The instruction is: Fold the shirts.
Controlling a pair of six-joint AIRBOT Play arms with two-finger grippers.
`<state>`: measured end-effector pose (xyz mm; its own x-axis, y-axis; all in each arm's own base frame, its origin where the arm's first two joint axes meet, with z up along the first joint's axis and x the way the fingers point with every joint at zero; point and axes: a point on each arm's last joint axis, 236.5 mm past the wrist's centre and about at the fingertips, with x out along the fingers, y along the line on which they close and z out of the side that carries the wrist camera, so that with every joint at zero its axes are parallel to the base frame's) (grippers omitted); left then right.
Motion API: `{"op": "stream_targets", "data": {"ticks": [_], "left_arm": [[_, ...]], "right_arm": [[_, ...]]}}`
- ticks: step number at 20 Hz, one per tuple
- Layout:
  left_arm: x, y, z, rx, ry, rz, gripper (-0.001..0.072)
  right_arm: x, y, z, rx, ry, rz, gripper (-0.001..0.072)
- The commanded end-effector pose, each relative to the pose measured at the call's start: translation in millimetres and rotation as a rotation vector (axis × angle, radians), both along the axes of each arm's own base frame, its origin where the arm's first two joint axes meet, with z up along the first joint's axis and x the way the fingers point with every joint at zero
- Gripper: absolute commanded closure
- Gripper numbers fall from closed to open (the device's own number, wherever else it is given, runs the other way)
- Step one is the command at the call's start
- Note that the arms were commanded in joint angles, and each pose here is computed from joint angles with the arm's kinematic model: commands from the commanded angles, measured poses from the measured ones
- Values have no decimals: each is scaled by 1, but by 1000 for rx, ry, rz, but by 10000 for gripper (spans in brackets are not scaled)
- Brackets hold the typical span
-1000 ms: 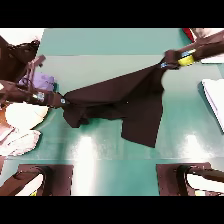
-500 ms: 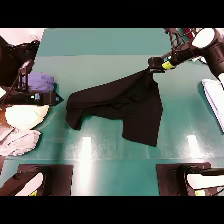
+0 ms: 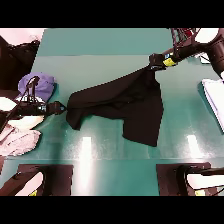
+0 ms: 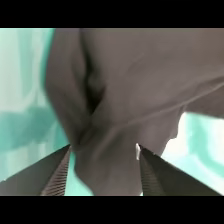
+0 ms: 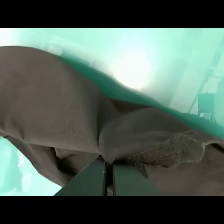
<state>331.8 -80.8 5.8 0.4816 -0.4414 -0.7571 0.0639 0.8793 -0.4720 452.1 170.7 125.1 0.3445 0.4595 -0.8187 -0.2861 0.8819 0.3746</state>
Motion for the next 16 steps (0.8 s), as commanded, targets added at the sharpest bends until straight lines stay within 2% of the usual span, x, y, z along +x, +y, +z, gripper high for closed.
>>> {"op": "stream_targets", "data": {"ticks": [1,8,9,10,11,16], "left_arm": [[21,-1,10,-39,-97,38,210],[38,-24,-14,-64,2,-29,212],[41,-24,-12,-69,6,-27,319],[45,-24,-9,-67,-4,-28,567],[48,-23,-5,-65,-16,-28,681],[48,-21,-5,-43,-16,-37,683]], "right_arm": [[-4,0,-1,-4,14,8,693],[-9,0,-3,-10,34,16,693],[-10,-1,-4,-14,42,19,693],[-11,-1,-5,-15,45,20,694],[-11,-1,-5,-15,44,21,693],[-13,-1,-5,-17,53,24,693]]}}
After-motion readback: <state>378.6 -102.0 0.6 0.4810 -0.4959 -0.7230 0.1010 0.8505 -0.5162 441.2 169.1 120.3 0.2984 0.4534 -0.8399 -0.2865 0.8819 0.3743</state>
